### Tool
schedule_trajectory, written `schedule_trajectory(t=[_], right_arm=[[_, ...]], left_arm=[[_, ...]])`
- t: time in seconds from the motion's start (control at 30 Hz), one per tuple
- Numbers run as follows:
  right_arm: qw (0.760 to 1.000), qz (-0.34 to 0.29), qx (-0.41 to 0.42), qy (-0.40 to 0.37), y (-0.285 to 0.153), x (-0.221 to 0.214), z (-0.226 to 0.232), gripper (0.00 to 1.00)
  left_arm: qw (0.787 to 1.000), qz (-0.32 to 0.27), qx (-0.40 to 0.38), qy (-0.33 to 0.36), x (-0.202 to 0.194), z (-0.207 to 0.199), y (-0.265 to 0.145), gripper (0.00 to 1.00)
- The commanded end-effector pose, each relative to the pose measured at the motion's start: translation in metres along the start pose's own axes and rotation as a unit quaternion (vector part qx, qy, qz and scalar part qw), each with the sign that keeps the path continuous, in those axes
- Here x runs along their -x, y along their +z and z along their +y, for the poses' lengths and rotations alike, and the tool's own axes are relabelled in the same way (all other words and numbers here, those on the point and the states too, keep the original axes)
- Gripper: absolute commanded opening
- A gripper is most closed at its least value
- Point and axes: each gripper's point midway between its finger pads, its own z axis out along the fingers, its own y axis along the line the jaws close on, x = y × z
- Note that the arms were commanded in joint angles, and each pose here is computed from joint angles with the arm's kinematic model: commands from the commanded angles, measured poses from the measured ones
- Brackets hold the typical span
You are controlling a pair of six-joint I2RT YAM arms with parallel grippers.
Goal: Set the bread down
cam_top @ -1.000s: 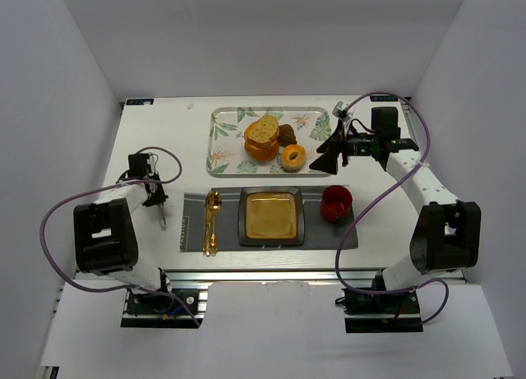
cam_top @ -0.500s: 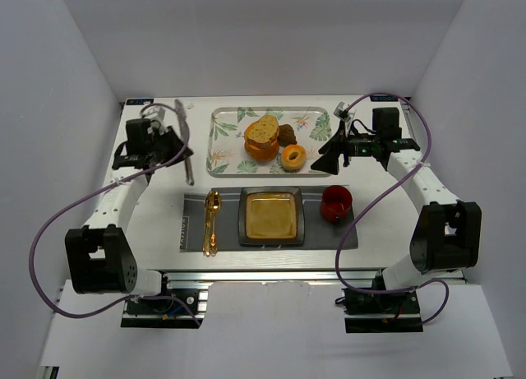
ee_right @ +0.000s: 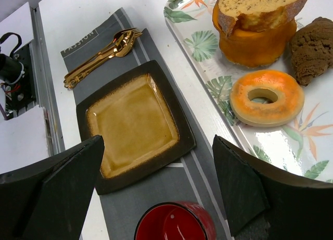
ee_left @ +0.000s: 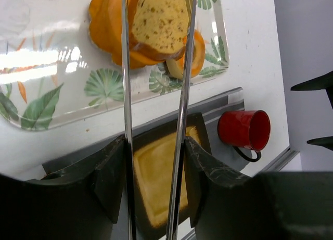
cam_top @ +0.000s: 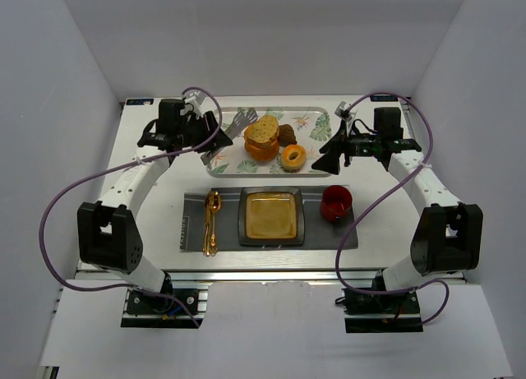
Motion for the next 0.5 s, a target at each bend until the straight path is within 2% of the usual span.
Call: schedule_trajectory(t=[0.0,0.3,0.47], right_arm=[[1.000,-0.009,0.001,-0.011,-0.008,0.007,0.009,0.89],[1.000,-0.009,-0.002,-0.005,-0.010,0.003,0.007,0.89],[1.000,-0.009,-0.003,-0.003,-0.010,0.003,0.006,0.89]], left_arm=[[0.999,-0.008,-0.003,0.050,0.019,-0.015,-0.006,0.55],[0.994,0.047,-0.010,0.094,0.003,0.000,0.023,0.57],[0.994,0.053,-0.011,0.099,0.002,0.006,0.033,0.57]])
